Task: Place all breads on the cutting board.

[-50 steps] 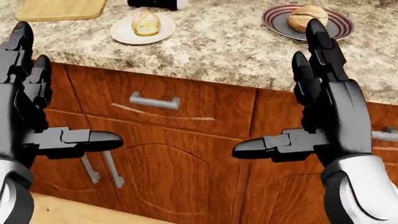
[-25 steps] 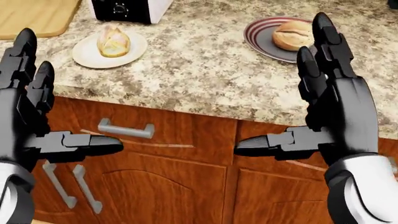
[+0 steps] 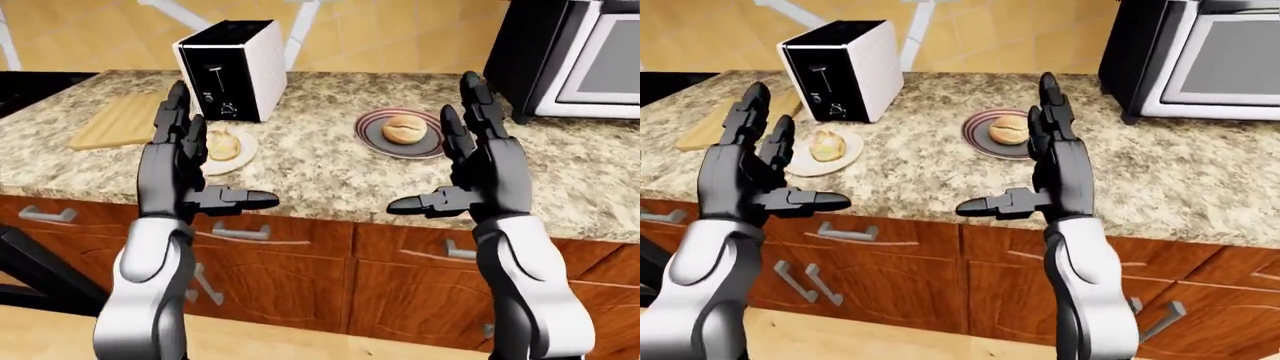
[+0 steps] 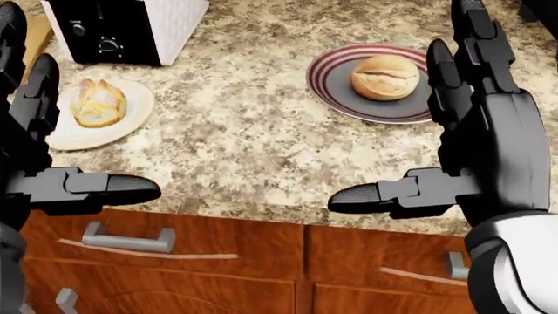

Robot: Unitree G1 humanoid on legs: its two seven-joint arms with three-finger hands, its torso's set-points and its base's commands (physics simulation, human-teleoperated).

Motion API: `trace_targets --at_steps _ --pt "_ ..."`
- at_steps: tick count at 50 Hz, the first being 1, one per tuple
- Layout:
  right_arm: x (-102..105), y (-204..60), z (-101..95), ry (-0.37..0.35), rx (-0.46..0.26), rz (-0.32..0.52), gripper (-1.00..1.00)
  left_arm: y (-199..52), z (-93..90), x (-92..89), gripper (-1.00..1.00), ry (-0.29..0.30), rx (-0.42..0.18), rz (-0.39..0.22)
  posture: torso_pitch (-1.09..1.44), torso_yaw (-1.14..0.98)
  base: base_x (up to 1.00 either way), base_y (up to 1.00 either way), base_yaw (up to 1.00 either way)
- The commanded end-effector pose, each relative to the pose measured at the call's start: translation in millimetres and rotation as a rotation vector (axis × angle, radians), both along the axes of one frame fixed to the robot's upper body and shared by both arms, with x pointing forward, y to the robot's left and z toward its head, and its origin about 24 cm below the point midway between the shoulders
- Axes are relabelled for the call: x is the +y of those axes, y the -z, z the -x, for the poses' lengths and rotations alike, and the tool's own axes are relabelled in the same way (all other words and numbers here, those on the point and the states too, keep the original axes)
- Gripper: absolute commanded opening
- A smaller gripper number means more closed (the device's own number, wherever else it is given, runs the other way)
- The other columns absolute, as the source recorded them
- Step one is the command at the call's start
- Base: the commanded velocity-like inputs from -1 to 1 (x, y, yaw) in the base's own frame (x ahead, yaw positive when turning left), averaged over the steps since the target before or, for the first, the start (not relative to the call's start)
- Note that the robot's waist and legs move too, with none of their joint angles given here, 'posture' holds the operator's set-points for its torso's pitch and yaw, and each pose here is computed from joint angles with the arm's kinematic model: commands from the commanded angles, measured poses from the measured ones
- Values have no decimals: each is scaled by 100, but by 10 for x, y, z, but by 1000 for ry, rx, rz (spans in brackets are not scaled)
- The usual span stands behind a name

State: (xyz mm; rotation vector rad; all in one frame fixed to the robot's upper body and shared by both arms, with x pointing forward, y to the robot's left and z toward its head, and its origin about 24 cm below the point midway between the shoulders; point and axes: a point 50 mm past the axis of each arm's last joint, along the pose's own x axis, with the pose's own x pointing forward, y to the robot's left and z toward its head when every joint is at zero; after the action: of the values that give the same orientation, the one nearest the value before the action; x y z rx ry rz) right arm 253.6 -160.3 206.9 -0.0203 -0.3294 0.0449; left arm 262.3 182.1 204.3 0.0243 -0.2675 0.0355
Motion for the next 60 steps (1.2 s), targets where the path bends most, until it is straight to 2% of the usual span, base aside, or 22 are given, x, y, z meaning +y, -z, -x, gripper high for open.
trace_targets --at_steps 1,8,16,25,33,39,42,44,47,52,60 --pt "17 -105 28 -15 -60 9 100 -101 35 8 100 -8 -56 -4 0 0 24 0 0" --pt "25 -169 77 -14 -74 7 100 -148 72 20 100 -5 -69 -4 0 0 2 0 0" --pt "34 -265 151 -24 -124 4 100 -180 127 27 100 -4 -79 2 0 0 2 0 0" --pt "37 -257 92 -11 -109 29 100 -159 124 47 100 -6 -77 6 0 0 0 0 0" --pt "11 -335 -23 1 -70 108 100 -145 112 60 100 -10 -75 9 0 0 0 0 0" --pt "-191 -603 -206 82 -55 200 100 -154 110 58 100 -7 -78 9 0 0 0 0 0" --pt "-244 -702 -288 94 -30 225 100 -174 97 102 100 -21 -81 20 0 0 0 0 0" --pt "-244 -748 -369 99 -10 270 100 -175 107 106 100 -23 -82 19 0 0 0 0 0" --pt "-266 -730 -476 111 38 312 100 -175 101 105 100 -22 -82 22 0 0 0 0 0" --pt "-317 -737 -706 177 90 407 100 -152 93 109 100 -23 -81 28 0 0 0 0 0" --pt "-349 -716 -901 181 158 495 100 -143 76 146 100 -41 -88 45 0 0 0 0 0"
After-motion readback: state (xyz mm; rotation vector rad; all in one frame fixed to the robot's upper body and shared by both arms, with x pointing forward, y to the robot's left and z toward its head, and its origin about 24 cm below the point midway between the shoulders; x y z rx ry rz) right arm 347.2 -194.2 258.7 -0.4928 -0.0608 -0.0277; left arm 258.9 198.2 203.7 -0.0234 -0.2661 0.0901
